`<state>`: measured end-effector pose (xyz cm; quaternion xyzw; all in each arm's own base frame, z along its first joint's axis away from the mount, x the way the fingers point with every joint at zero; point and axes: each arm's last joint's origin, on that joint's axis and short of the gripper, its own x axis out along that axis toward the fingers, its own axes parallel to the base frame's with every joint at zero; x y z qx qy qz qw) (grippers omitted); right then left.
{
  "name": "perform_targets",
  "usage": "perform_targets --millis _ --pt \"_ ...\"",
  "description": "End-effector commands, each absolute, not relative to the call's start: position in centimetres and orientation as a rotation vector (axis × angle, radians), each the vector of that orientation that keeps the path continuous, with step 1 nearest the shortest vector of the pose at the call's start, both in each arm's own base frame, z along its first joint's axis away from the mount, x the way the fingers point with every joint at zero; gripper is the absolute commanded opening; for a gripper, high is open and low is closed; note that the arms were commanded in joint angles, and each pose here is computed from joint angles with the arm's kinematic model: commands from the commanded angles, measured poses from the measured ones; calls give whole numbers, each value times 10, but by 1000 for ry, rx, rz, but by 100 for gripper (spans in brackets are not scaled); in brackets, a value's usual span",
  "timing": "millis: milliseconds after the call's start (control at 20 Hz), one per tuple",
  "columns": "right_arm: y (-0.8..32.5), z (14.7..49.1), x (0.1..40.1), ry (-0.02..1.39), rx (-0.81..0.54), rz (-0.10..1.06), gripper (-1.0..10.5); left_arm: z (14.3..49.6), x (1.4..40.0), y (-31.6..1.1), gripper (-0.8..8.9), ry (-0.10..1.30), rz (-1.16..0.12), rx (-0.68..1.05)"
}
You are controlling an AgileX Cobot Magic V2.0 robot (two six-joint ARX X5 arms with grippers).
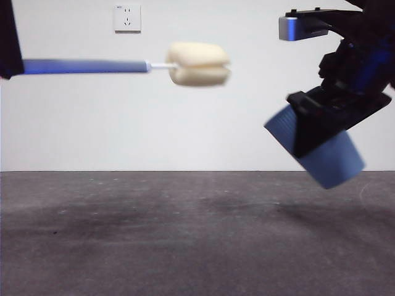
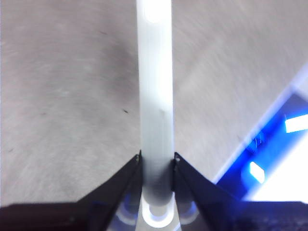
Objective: Pick up the cup brush,pick up the cup,insert the brush into the cup,clean the cup,put the cup brush back,put the cup back to the fixed position on the table
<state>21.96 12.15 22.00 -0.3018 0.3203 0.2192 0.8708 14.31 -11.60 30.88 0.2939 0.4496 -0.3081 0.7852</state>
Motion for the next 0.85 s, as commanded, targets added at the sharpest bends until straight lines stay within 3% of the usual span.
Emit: perform_targets --millis 50,450,850 --pt "124 224 216 672 -896 503 -13 301 146 -119 -8 981 -771 772" --pt "145 224 198 618 -1314 579 -13 290 150 -134 -9 1034 -888 791" --pt "155 224 188 585 -1438 597 -13 278 154 -153 -9 1067 -901 785"
